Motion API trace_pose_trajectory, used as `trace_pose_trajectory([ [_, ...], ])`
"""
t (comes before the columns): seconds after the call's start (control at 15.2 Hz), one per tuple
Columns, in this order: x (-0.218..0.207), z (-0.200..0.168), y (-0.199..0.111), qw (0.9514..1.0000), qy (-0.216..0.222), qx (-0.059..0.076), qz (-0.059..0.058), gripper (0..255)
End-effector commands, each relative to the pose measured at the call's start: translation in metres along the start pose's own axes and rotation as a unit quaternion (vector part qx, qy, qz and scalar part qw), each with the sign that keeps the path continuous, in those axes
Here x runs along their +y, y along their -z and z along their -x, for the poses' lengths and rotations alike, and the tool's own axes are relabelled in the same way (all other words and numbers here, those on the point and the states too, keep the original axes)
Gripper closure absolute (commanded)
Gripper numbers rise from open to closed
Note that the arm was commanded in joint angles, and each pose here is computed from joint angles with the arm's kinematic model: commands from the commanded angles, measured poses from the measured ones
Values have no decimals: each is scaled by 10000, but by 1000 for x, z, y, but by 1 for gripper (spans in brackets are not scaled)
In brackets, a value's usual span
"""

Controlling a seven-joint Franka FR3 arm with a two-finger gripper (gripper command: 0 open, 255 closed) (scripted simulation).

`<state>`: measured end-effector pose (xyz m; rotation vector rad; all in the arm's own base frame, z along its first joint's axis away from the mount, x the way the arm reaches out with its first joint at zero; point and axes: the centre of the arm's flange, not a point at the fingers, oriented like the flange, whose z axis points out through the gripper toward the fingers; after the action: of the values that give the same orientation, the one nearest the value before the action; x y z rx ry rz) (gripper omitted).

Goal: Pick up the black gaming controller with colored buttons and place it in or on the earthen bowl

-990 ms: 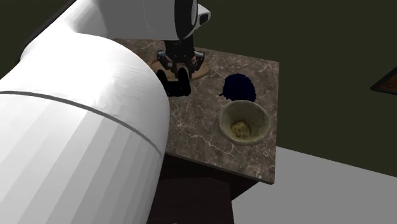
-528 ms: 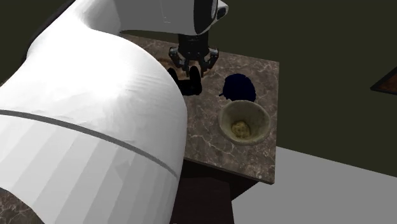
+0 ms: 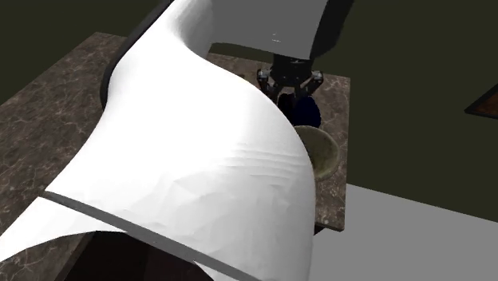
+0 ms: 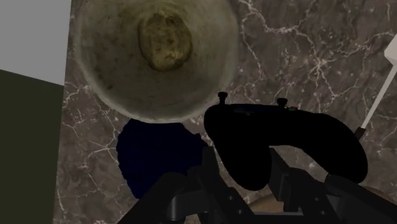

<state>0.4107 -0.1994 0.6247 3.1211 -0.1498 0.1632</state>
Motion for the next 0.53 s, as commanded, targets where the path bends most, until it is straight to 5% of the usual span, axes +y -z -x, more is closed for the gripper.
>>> trace_pose_trajectory([
  [0.0, 25, 7, -1, 10000, 8, 0, 0, 255],
  [0.46, 116, 34, 3, 10000, 8, 0, 0, 255],
])
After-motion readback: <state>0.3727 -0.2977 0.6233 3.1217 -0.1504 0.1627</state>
